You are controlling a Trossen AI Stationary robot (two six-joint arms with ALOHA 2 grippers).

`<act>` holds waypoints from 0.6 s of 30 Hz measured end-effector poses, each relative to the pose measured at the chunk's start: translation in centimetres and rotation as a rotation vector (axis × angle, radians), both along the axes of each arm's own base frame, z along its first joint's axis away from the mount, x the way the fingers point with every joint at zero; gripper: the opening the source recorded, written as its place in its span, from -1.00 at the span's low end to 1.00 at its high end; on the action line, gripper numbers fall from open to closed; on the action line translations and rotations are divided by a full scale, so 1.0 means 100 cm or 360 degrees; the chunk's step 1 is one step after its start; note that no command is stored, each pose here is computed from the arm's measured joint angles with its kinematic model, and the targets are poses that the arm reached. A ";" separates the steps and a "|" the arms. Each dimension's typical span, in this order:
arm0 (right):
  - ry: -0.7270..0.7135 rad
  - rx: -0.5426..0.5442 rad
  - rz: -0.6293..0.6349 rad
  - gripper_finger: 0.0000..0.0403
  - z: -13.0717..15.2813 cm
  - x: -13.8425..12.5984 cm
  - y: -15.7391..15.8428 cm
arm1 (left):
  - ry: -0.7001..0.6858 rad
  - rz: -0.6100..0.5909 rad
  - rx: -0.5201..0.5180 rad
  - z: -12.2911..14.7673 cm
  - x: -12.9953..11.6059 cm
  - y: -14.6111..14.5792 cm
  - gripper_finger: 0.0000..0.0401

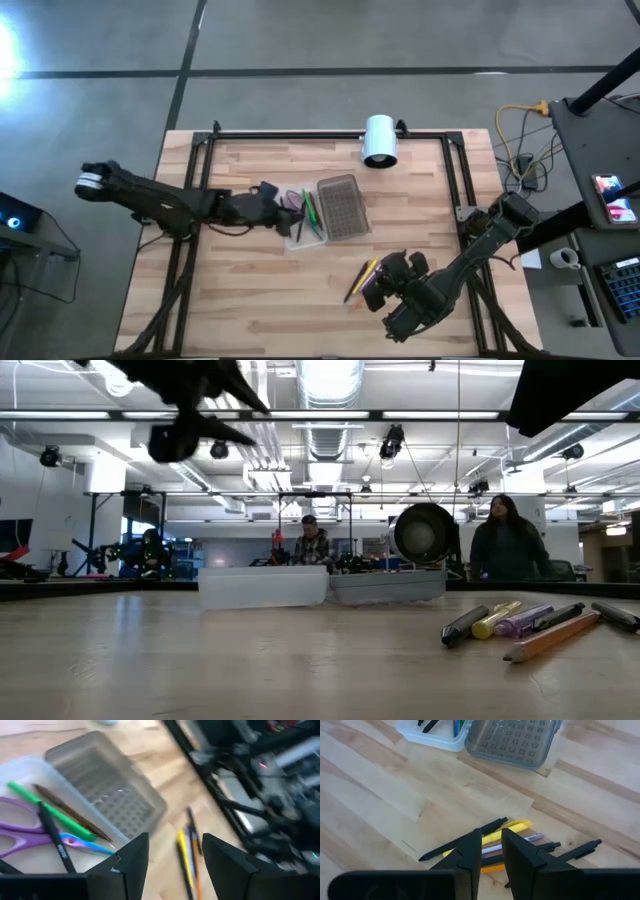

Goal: Pick & place school supplies into a supply box
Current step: Put the black pen into the black supply box

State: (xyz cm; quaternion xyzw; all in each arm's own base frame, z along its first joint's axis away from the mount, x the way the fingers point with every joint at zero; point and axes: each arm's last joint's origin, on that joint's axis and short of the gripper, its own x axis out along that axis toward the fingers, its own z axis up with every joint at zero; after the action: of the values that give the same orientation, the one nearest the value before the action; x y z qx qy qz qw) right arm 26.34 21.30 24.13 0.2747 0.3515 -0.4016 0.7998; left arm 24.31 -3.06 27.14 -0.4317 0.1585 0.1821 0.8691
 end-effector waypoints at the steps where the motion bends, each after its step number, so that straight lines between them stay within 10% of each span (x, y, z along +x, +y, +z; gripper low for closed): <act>1: 0.0007 -0.0007 0.0007 -0.66 0.000 0.001 -0.001 | -0.0019 -0.0045 0.0021 0.005 -0.006 -0.003 -0.16; 11: 0.0128 -0.0044 0.0083 -0.66 -0.001 0.013 -0.016 | -0.0198 -0.0217 0.0056 0.009 -0.051 -0.012 -0.16; 18: 0.0178 -0.0012 0.0096 -0.66 -0.001 0.015 -0.019 | -0.0625 -0.0435 -0.0053 -0.014 -0.040 -0.023 -0.16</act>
State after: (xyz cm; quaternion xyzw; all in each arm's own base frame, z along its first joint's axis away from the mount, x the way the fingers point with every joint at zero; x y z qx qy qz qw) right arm 27.80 19.41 24.06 0.2380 0.4022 -0.3935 0.7917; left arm 20.28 -5.31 25.70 -0.4478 0.0465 -0.0273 0.8925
